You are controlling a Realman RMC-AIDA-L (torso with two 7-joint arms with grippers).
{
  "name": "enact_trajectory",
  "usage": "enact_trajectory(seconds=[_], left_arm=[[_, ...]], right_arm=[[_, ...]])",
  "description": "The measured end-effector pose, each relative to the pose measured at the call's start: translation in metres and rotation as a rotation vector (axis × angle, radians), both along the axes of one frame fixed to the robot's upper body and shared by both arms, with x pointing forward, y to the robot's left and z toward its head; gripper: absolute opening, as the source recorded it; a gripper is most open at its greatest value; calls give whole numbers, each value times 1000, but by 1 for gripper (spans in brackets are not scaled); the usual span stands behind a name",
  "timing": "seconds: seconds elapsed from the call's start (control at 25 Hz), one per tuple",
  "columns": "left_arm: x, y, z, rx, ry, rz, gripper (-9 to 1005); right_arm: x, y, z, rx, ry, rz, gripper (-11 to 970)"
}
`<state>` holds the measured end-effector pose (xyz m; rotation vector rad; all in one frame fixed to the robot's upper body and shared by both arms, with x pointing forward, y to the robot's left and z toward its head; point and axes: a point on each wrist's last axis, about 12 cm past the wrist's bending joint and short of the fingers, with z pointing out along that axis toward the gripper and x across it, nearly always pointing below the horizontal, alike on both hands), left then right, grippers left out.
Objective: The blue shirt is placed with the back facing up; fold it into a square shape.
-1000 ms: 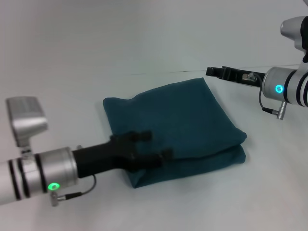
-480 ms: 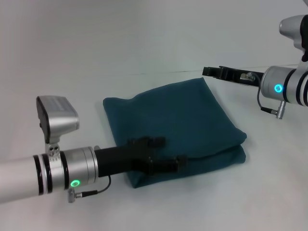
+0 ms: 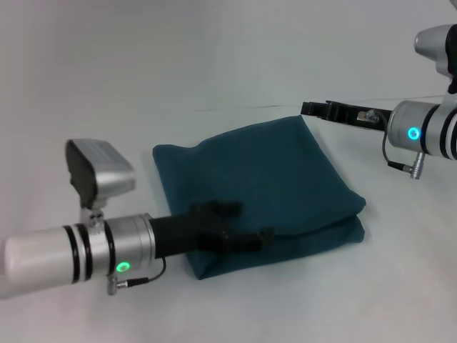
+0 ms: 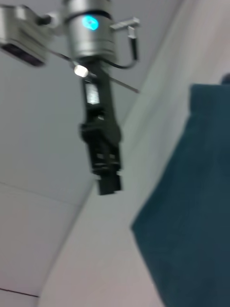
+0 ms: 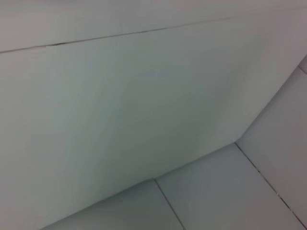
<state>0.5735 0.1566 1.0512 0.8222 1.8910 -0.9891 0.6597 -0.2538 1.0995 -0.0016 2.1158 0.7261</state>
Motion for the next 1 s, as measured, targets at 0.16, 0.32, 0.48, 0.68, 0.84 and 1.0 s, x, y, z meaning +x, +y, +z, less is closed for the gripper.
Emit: enact_trajectory(seconds=[0.16,0.32,0.48,0.68,0.84,1.0], left_arm=[[-3,-4,-7,40,21,-12,942],[-7,-5,-12,48,40,-16,942],[-9,-6,-14,53,46,-24,942],[-12,-7,-11,22,51,-51,942],[-16,1,4,-77,20,-91,941],[-18,20,17,-165,-28,-72,941]], right_arm=[[-2,2,-3,-1,6,4,422],[-2,3,-3,-1,7,6,422],[-2,5,-3,-3,5,12,423],[-1,6,-2,-4,0,14,423],[-1,5,-2,-3,0,11,423],[-1,4,-2,-5,0,10,423]])
